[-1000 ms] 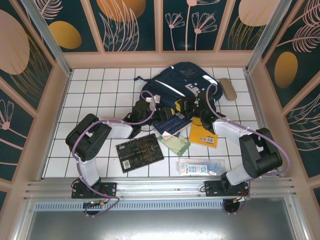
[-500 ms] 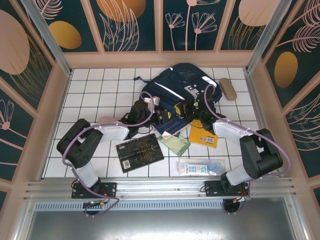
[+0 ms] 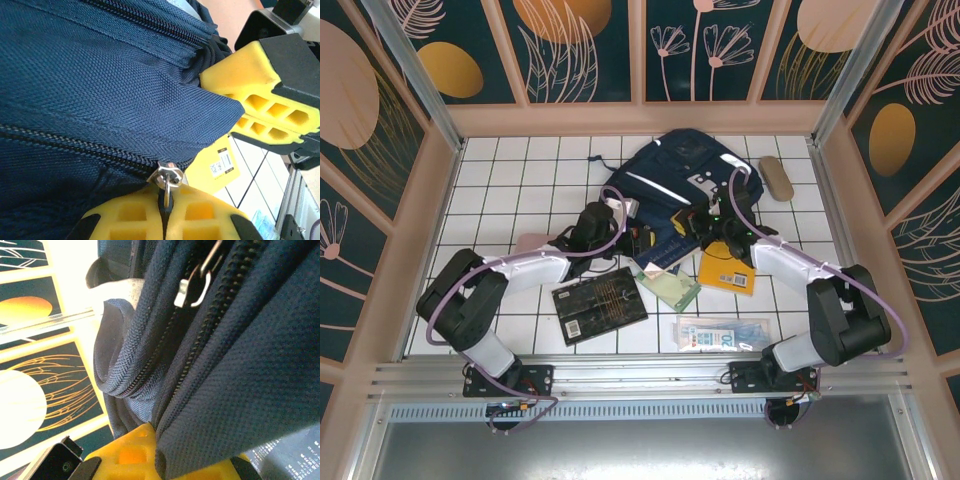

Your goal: Pack the student bag

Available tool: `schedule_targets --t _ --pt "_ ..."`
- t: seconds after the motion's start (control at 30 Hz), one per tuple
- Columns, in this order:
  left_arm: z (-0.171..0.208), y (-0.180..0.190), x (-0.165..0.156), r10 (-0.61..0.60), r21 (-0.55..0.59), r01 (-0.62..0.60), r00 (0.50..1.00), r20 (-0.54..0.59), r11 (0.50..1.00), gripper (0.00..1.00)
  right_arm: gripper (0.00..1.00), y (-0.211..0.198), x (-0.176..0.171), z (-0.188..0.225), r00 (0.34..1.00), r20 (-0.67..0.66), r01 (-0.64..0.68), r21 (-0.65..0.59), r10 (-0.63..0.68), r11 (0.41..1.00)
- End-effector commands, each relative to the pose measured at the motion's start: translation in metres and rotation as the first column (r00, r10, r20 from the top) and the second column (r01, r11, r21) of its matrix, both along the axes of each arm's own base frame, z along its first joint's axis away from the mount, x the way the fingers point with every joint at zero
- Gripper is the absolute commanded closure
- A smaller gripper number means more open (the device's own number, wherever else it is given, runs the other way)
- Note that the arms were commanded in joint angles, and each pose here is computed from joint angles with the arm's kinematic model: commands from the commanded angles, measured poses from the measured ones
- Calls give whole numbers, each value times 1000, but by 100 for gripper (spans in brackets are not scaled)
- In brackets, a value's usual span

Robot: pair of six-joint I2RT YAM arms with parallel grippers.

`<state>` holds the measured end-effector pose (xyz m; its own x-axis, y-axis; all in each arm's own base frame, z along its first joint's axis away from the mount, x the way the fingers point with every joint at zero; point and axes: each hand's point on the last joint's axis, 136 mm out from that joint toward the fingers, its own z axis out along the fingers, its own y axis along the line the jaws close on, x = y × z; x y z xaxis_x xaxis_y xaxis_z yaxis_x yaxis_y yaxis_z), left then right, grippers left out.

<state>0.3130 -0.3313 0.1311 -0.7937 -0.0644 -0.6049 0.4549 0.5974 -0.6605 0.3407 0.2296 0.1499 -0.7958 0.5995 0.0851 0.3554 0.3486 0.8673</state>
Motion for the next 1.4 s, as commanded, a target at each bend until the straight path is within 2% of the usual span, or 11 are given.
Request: schedule_targets --t 0.0,0.3,0.63,0.97,1.17,1.37 --pt "2 26 3 37 58 -38 999 22 998 100 100 -26 23 29 990 129 67 -53 -60 996" --pt "-6 51 0 50 113 -50 999 3 992 100 100 -37 26 33 987 158 36 -138 -14 990" --pt "-7 88 11 144 140 -143 990 -1 980 100 100 -64 33 28 987 158 56 -246 -17 968" --pt "24 95 8 152 124 -161 985 77 979 100 100 -80 69 29 987 162 61 -404 6 913" --pt "41 92 -10 109 45 -114 989 97 992 100 100 -38 92 28 974 160 -96 -358 162 929" --pt "65 95 -28 96 -22 -93 985 142 995 100 100 19 112 50 917 227 -228 -376 328 898"
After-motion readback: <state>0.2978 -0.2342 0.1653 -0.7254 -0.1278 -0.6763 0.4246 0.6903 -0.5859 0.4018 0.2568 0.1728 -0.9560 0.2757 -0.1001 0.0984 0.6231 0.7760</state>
